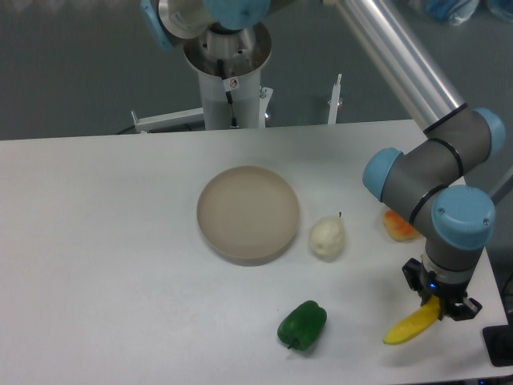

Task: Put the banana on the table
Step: 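Lower the held yellow banana toward the table with the gripper, then open the gripper to release the banana onto the table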

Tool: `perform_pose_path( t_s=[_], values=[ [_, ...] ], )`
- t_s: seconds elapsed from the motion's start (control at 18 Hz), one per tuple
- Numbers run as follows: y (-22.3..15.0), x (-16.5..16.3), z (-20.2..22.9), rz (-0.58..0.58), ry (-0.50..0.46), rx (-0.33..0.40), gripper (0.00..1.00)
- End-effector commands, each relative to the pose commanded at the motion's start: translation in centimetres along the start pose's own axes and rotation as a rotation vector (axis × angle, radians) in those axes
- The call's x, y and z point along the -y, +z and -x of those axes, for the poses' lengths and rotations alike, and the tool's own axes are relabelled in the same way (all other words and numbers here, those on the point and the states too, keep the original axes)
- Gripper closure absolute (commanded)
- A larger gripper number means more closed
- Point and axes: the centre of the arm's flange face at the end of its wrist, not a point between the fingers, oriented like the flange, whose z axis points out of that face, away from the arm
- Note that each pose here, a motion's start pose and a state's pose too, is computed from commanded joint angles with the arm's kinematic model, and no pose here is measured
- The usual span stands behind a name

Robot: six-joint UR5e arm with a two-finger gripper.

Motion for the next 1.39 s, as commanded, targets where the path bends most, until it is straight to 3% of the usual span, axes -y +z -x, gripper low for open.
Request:
perform_pose_path(
  t_s=[0.33, 0.61, 0.67, 0.72, 0.83, 0.94, 1.39],
  values=[
    [2.4, -0.2, -2.1, 0.009, -0.173, -0.052, 0.76],
    [2.9, 0.1, -3.1, 0.012, -0.179, -0.06, 0.74],
    [2.9, 0.1, -3.0, 0.012, -0.179, -0.059, 0.7],
    [2.9, 0.0, -3.0, 0.013, -0.177, -0.058, 0.59],
    [3.0, 0.1, -3.0, 0.013, -0.179, -0.058, 0.27],
    [2.5, 0.1, -2.6, 0.01, -0.179, -0.047, 0.03],
    [-6.2, 1.0, -1.3, -0.035, -0.171, 0.076, 0.0]
  ],
)
